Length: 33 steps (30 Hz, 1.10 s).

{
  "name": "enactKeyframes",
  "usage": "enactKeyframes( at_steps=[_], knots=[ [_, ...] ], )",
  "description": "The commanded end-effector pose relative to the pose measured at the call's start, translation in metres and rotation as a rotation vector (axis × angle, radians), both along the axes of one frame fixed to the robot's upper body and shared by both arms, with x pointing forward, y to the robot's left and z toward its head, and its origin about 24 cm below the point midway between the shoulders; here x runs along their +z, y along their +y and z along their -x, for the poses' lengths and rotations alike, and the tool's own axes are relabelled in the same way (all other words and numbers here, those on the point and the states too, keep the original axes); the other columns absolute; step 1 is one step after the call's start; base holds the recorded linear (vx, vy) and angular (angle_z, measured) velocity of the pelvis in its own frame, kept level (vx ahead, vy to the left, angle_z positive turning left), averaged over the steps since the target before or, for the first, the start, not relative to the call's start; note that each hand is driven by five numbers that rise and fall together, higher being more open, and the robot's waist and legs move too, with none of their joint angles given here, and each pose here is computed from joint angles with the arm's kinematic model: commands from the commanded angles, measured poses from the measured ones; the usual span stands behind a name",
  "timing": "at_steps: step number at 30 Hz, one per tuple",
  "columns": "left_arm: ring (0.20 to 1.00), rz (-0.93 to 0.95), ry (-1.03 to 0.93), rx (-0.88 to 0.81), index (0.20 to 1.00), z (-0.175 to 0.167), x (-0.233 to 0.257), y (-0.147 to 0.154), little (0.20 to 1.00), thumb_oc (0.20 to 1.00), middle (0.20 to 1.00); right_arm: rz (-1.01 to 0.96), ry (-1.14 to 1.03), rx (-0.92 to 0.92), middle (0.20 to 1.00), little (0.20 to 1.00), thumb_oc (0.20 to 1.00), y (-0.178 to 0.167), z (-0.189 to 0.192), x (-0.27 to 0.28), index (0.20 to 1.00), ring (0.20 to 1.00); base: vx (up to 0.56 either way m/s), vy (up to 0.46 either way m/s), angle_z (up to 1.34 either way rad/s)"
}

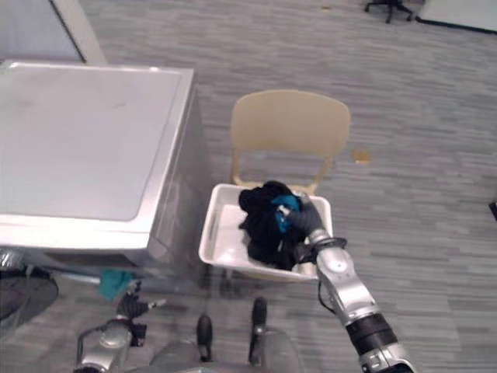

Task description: Grab the laundry basket,head to the washer,open it,put in the laundry and shut it.

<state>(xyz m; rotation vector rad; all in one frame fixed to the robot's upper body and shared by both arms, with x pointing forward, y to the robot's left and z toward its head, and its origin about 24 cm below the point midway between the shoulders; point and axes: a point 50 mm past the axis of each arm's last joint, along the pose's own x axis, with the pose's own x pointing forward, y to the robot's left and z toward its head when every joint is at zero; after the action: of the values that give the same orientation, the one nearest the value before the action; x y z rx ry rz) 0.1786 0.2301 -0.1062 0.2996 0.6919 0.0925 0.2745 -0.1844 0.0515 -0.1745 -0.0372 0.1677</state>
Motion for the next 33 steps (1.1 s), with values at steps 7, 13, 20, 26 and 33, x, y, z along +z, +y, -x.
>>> enactKeyframes(
  at_steps=[7, 13, 20, 26, 33],
  knots=[
    [1.0, 0.039, -0.215, -0.04, 1.0, -0.023, 0.035, -0.003, 1.0, 1.0, 1.0, -0.087, -0.352, 0.021, 0.2, 0.2, 0.2, 0.008, -0.012, 0.074, 0.2, 0.2, -0.28, -0.154, 0.28],
    [1.0, 0.065, -0.495, -0.245, 1.0, -0.058, 0.091, -0.037, 1.0, 1.0, 1.0, -0.126, -0.501, 0.105, 0.2, 0.2, 0.2, 0.021, -0.009, 0.11, 0.2, 0.2, -0.35, 0.035, 1.04],
    [1.0, 0.109, -0.735, -0.51, 1.0, -0.087, 0.145, -0.102, 1.0, 1.0, 1.0, -0.29, -0.606, 0.285, 0.2, 0.2, 0.2, 0.059, 0.002, 0.14, 0.2, 0.2, -0.01, 0.192, 0.89],
    [1.0, 0.09, -0.782, -0.582, 1.0, -0.098, 0.156, -0.124, 1.0, 1.0, 1.0, -0.434, -0.635, 0.478, 0.2, 0.2, 0.2, 0.102, 0.008, 0.161, 0.2, 0.2, -0.03, 0.142, -0.04],
    [0.464, 0.065, -0.845, -0.649, 0.464, -0.115, 0.173, -0.155, 0.464, 0.464, 0.464, -0.599, -0.594, 0.63, 0.2, 0.2, 0.2, 0.136, 0.018, 0.166, 0.2, 0.2, -0.03, 0.06, 0.03]
  ],
)
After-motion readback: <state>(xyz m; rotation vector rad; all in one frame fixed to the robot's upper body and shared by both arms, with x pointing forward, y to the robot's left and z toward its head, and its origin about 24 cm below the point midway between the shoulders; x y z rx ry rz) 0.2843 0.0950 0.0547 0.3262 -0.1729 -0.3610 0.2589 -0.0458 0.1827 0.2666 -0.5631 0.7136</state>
